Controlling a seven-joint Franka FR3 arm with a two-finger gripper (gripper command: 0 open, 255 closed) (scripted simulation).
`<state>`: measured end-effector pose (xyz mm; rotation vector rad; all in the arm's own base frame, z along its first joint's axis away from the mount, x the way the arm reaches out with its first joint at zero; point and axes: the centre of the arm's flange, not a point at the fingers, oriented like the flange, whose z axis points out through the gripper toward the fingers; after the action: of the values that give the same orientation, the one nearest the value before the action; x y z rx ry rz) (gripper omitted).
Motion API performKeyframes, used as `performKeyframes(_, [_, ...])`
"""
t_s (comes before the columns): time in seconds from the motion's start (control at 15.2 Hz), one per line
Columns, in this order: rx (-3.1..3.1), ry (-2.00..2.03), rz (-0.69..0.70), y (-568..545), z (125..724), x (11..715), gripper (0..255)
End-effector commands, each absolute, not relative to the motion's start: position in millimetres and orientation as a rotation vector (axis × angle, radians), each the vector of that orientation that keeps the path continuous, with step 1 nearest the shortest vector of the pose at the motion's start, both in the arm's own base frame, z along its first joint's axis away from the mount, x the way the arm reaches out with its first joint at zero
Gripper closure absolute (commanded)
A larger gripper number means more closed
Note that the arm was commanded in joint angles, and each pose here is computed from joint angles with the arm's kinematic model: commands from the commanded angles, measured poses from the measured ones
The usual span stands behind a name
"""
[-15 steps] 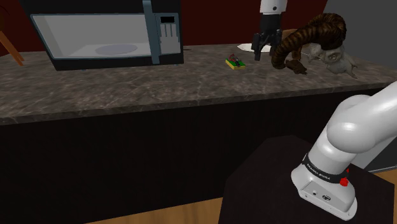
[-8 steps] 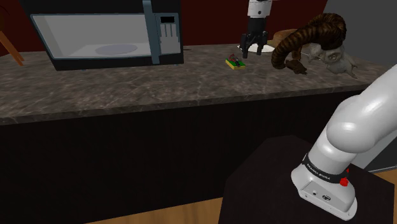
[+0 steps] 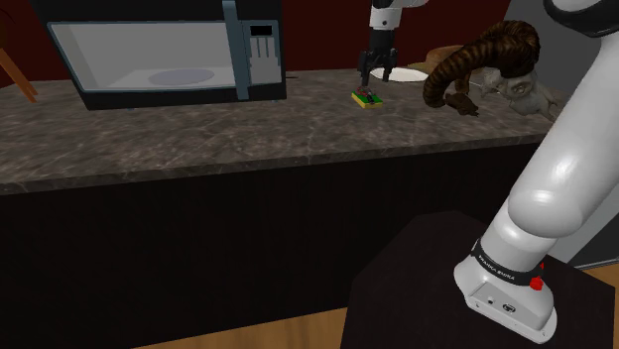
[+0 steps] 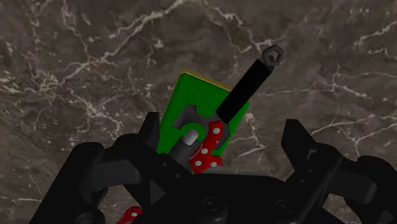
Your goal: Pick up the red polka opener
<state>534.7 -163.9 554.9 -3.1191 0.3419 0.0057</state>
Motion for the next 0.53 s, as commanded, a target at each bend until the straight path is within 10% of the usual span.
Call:
performKeyframes(0.0, [-3.115, 0.345, -0.009, -178.5, 547.6, 557.6, 0])
performKeyframes(0.46, [-3.113, 0.347, -0.014, -183.3, 514.5, 565.9, 0])
